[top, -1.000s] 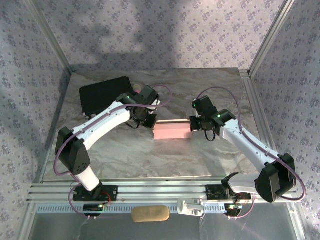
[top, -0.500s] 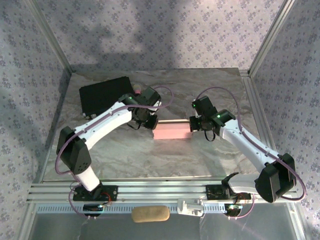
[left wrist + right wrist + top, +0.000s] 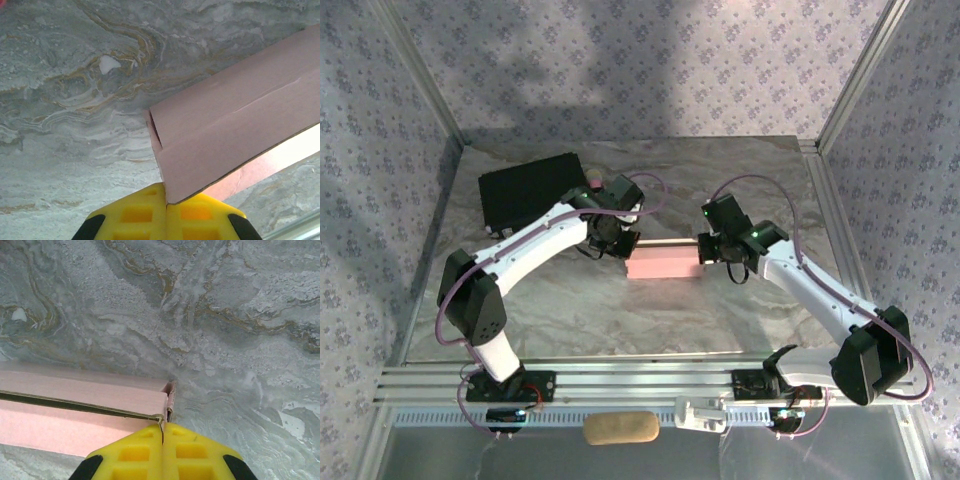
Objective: Fold the paper box
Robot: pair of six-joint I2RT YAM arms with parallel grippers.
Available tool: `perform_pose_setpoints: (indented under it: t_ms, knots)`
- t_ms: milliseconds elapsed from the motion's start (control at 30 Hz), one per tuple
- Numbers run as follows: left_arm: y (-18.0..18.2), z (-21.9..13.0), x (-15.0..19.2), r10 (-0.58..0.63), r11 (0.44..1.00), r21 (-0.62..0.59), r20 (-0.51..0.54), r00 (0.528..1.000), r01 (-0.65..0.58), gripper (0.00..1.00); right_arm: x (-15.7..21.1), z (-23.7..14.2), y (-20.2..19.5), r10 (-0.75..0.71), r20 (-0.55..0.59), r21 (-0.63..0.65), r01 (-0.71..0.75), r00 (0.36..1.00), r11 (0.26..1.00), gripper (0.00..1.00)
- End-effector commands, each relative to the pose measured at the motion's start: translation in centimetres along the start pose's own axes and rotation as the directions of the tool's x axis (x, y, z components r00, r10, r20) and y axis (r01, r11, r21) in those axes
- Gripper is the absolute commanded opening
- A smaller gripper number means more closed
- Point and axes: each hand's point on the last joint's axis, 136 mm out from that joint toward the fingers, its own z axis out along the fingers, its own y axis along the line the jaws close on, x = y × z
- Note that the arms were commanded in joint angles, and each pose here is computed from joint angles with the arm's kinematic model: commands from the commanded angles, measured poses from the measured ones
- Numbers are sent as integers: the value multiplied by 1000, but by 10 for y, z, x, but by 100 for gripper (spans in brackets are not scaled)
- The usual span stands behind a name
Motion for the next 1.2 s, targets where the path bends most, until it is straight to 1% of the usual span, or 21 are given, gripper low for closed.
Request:
perform_pose_setpoints:
  t_ms: [0, 167, 233, 267, 400, 500, 633, 767, 933, 1167]
  knots:
    - [-18, -12, -3, -38, 996, 83, -20, 999, 39, 2, 8, 2, -2, 16, -8, 32, -16, 1000, 999, 0]
    - [-21, -14, -6, -63, 993, 102, -16, 998, 65, 4, 10, 2, -2, 15, -5, 52, -15, 1000, 999, 0]
    - [-24, -15, -6, -59, 991, 115, -19, 998, 61, 13, 10, 2, -2, 12, -5, 51, -12, 1000, 999, 0]
    - [-24, -15, -5, -54, 992, 114, -23, 998, 57, 15, 10, 2, -2, 11, -5, 50, -11, 1000, 999, 0]
    - [-16, -19, -9, -34, 997, 74, -3, 999, 34, 20, 9, 0, -1, 9, -5, 43, -9, 1000, 999, 0]
    - [-11, -25, -14, -15, 999, 42, 17, 1000, 14, 22, 10, 0, -1, 11, -6, 40, -10, 1000, 999, 0]
    - [-12, -28, -18, 10, 999, 38, 33, 999, -12, 22, 9, 0, 0, 11, -8, 36, -10, 1000, 999, 0]
    - [-9, -19, -12, 15, 1000, 23, -11, 1000, -15, 22, 9, -1, 0, 13, -8, 36, -13, 1000, 999, 0]
    - [-5, -19, -6, 20, 1000, 6, -9, 1000, -20, 29, 8, -1, -1, 16, -7, 34, -16, 1000, 999, 0]
    - [6, -28, 1, 35, 999, -31, 33, 999, -34, 38, 9, 0, -2, 19, -11, 35, -18, 1000, 999, 0]
